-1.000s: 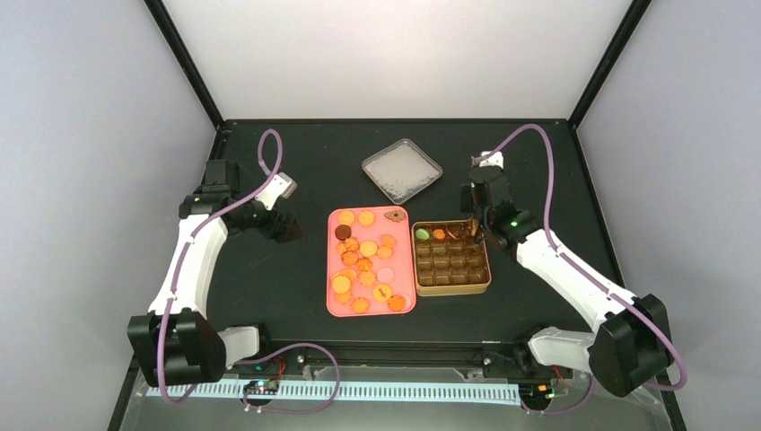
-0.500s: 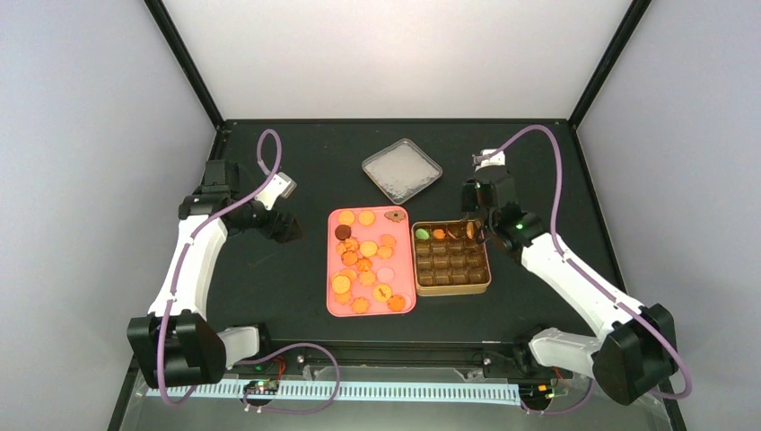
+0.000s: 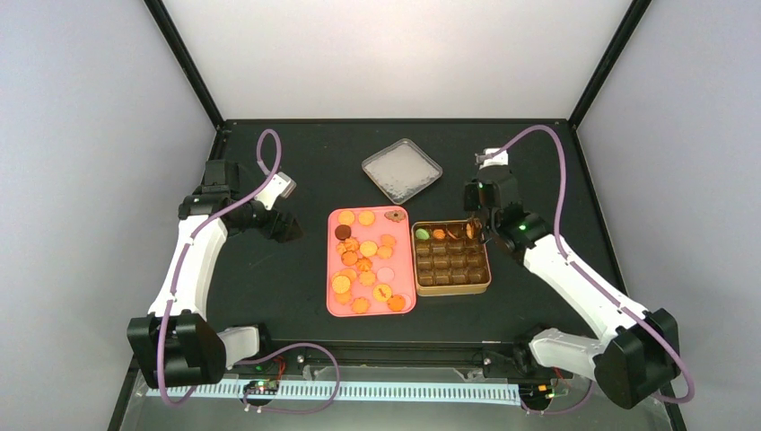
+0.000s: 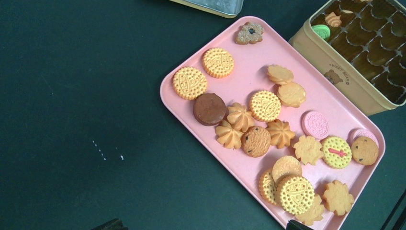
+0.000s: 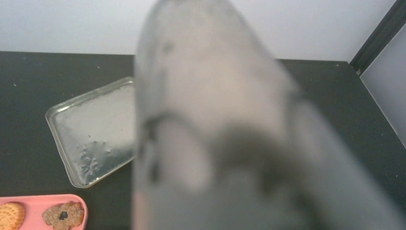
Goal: Pack the cookies
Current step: Place the fake cookies in the empty pocket of the box, then pick up the fake cookies from the plate.
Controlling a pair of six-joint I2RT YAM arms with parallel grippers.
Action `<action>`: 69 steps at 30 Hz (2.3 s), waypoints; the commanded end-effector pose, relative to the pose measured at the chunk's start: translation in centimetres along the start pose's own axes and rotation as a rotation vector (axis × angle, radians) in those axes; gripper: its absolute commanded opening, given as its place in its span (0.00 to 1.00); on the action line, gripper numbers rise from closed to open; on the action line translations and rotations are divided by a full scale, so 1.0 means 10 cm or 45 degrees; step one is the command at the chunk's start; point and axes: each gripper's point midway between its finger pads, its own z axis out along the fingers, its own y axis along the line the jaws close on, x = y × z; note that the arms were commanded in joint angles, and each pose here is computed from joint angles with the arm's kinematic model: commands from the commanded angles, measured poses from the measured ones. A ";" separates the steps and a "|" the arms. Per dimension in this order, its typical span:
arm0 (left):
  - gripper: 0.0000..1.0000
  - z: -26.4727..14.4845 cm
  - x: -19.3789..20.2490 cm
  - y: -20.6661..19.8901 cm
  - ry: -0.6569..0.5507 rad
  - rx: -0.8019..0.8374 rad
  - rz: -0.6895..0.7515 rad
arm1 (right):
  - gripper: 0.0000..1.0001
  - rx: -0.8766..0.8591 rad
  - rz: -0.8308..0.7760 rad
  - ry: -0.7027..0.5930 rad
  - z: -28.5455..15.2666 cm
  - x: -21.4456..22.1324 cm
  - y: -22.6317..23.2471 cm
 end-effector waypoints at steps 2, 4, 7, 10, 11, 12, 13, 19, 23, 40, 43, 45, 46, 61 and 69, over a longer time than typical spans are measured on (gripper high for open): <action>0.89 -0.08 -0.04 0.01 -0.022 -0.040 0.016 | 0.24 0.041 0.021 0.038 0.09 0.08 -0.02; 0.89 -0.08 -0.04 0.02 -0.020 -0.042 0.016 | 0.24 0.059 0.033 0.046 0.11 0.13 -0.04; 0.89 -0.08 -0.04 0.02 -0.020 -0.043 0.023 | 0.23 0.120 0.045 0.045 0.10 0.12 -0.13; 0.89 -0.08 -0.04 0.02 -0.019 -0.047 0.024 | 0.22 0.230 0.059 0.037 0.06 0.06 -0.28; 0.89 -0.08 -0.05 0.03 -0.019 -0.047 0.023 | 0.23 0.256 0.060 0.035 0.05 0.04 -0.31; 0.89 -0.09 -0.05 0.02 -0.022 -0.045 0.023 | 0.22 0.259 0.058 0.035 0.03 0.03 -0.32; 0.89 -0.09 -0.05 0.02 -0.023 -0.044 0.024 | 0.22 0.259 0.061 0.034 0.03 0.01 -0.32; 0.89 -0.10 -0.06 0.02 -0.025 -0.051 0.028 | 0.22 0.209 0.071 0.055 0.02 0.01 -0.25; 0.89 -0.11 -0.07 0.03 -0.025 -0.053 0.031 | 0.23 0.160 0.091 0.045 0.01 0.00 -0.18; 0.89 -0.13 -0.11 0.04 -0.023 -0.057 0.030 | 0.18 0.191 0.079 0.162 0.26 0.46 -0.16; 0.89 -0.12 -0.11 0.04 -0.023 -0.051 0.022 | 0.18 0.133 0.099 0.132 0.18 0.34 -0.11; 0.89 -0.12 -0.12 0.04 -0.024 -0.048 0.017 | 0.19 0.085 0.118 0.072 0.08 0.14 -0.07; 0.89 -0.12 -0.12 0.04 -0.027 -0.048 0.018 | 0.20 0.061 0.123 0.041 0.02 0.04 -0.04; 0.91 -0.13 -0.08 0.07 -0.003 -0.074 -0.008 | 0.25 -0.605 -0.038 -0.082 -0.95 -0.14 1.74; 0.92 -0.19 0.02 0.11 0.034 -0.112 -0.015 | 0.26 -0.891 -0.195 -0.026 -1.19 0.28 2.77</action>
